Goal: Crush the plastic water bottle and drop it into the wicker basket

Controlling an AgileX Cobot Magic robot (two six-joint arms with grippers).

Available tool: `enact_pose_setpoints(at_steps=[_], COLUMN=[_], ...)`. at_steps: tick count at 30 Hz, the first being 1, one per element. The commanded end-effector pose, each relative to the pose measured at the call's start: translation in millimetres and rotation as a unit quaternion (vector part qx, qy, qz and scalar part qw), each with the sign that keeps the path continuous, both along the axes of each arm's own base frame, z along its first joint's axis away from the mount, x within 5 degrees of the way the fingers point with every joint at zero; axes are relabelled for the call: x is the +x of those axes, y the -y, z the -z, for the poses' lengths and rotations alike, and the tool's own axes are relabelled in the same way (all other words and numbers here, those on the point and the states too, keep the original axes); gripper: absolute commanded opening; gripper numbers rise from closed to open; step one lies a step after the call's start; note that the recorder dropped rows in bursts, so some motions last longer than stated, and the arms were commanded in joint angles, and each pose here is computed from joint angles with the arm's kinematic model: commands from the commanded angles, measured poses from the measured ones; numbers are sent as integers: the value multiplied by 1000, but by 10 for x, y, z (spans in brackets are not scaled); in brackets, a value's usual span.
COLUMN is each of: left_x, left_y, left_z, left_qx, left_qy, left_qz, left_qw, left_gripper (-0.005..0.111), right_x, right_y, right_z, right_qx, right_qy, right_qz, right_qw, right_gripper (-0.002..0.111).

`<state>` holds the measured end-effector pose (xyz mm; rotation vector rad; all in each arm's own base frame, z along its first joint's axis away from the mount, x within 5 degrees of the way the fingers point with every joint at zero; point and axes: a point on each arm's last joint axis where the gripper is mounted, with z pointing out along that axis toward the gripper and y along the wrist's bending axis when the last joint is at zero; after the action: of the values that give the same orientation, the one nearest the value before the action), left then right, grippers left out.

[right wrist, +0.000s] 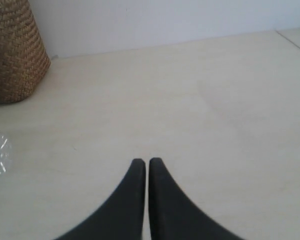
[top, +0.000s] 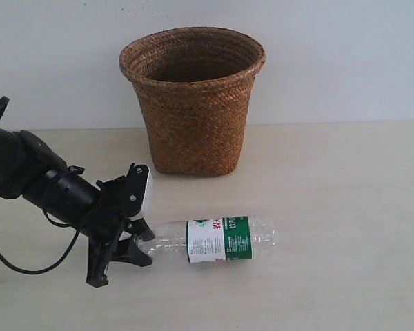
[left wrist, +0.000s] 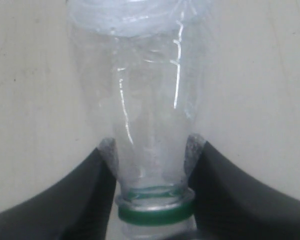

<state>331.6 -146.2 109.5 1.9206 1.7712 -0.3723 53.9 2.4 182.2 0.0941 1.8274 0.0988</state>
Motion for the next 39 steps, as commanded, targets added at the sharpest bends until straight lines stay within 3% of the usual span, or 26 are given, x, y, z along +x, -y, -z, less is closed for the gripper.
enact_pose_setpoints(at_steps=[1,5,7,10,12,19,28,33,36,39], left_x=[-15,-28,-28,-28,-27,-29,-51,-51,-51,-51], left_y=[14,10,10,10,15,156,250,250,250,250], left_z=[7,11,11,11,12,29,50,50,50,50], left_qx=[1,5,5,5,6,34,52,52,52,52], left_qy=[-3,-5,-5,-6,-3,41,70,70,70,70], left_qz=[11,21,21,20,21,27,28,28,28,28], left_qw=[1000,1000,1000,1000,1000,998,996,996,996,996], left_gripper=[4,4,4,4,4,4,4,4,4,4], right_x=[26,-21,-78,-123,-123,149,1162,1882,2147,2304], right_y=[30,61,86,98,92,-39,-86,-97,-27,-64], right_z=[-209,-518,-648,-724,-725,-995,-1015,-695,-468,-307], right_qx=[-42,1,102,282,336,174,171,53,-1,-73], right_qy=[116,286,360,397,392,317,204,-9,-157,-249], right_qz=[11,34,37,8,-5,-37,-57,-69,-18,11], right_qw=[992,958,927,873,857,932,962,996,987,966], right_gripper=[0,0,0,0,0,0,0,0,0,0])
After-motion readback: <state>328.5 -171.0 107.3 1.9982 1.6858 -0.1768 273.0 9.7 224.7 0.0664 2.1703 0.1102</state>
